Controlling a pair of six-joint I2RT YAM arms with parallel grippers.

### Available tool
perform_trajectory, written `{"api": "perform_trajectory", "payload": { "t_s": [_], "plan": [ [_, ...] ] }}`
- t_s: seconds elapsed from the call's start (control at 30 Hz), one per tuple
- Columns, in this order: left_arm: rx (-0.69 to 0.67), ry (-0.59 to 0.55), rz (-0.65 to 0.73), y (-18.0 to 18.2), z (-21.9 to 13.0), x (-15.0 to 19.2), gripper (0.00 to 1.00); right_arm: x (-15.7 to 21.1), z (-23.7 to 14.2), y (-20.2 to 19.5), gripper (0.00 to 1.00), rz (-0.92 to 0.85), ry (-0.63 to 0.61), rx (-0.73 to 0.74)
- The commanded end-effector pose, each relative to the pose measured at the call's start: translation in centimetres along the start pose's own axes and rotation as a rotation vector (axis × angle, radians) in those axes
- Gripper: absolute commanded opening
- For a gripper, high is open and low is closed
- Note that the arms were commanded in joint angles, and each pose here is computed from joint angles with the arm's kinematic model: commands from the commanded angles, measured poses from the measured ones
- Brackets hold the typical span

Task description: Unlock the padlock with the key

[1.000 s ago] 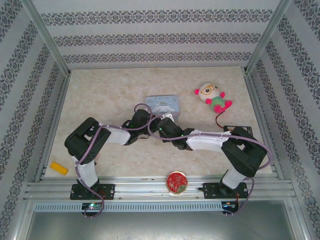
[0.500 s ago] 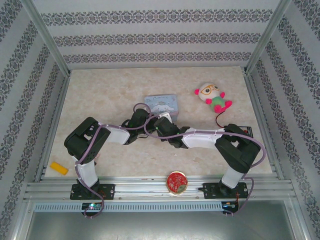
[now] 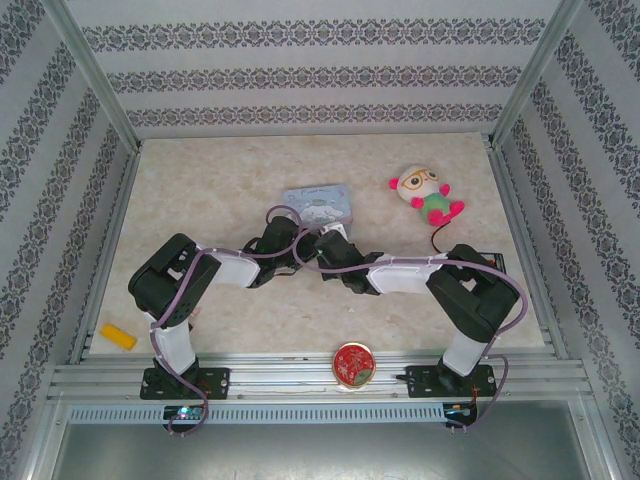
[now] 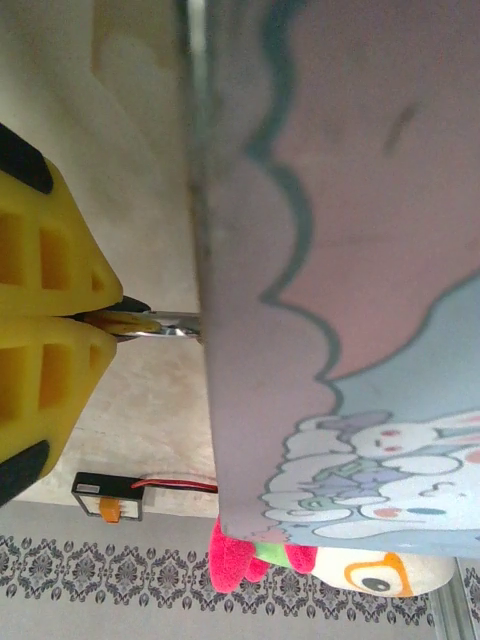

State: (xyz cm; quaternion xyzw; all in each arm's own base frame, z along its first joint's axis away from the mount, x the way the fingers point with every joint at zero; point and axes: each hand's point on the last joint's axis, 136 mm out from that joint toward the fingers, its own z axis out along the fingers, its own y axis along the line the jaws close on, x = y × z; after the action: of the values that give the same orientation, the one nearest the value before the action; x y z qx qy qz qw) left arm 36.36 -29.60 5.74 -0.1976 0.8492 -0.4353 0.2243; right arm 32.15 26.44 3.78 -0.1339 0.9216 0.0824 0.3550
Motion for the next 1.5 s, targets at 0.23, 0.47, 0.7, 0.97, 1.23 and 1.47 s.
{"api": "perform_trajectory", "payload": {
  "t_s": [0.23, 0.47, 0.7, 0.97, 1.23, 1.47],
  "plan": [
    [0.0, 0.097, -0.011, -0.2, -0.2, 1.8, 0.0, -2.6, -0.6, -1.3, 0.0, 0.131, -0.086, -0.134],
    [0.01, 0.111, -0.021, -0.1, -0.1, 2.1, 0.03, -3.6, -0.9, -1.5, 0.0, 0.203, -0.088, -0.222],
    [0.025, 0.116, -0.034, -0.1, 0.3, 2.2, 0.26, -4.3, -1.3, -1.6, 0.0, 0.236, -0.096, -0.267],
    [0.008, 0.089, -0.021, -0.1, 0.4, 1.6, 0.44, -4.4, -1.4, -1.2, 0.0, 0.253, -0.088, -0.302],
    [0.035, 0.04, 0.017, -1.8, 0.2, 0.3, 0.82, -4.3, -1.2, -1.5, 0.0, 0.275, -0.08, -0.3],
    [-0.001, -0.037, 0.102, -2.5, -1.8, -1.1, 0.99, -4.1, -0.8, -1.4, 0.0, 0.297, -0.065, -0.303]
  ]
}}
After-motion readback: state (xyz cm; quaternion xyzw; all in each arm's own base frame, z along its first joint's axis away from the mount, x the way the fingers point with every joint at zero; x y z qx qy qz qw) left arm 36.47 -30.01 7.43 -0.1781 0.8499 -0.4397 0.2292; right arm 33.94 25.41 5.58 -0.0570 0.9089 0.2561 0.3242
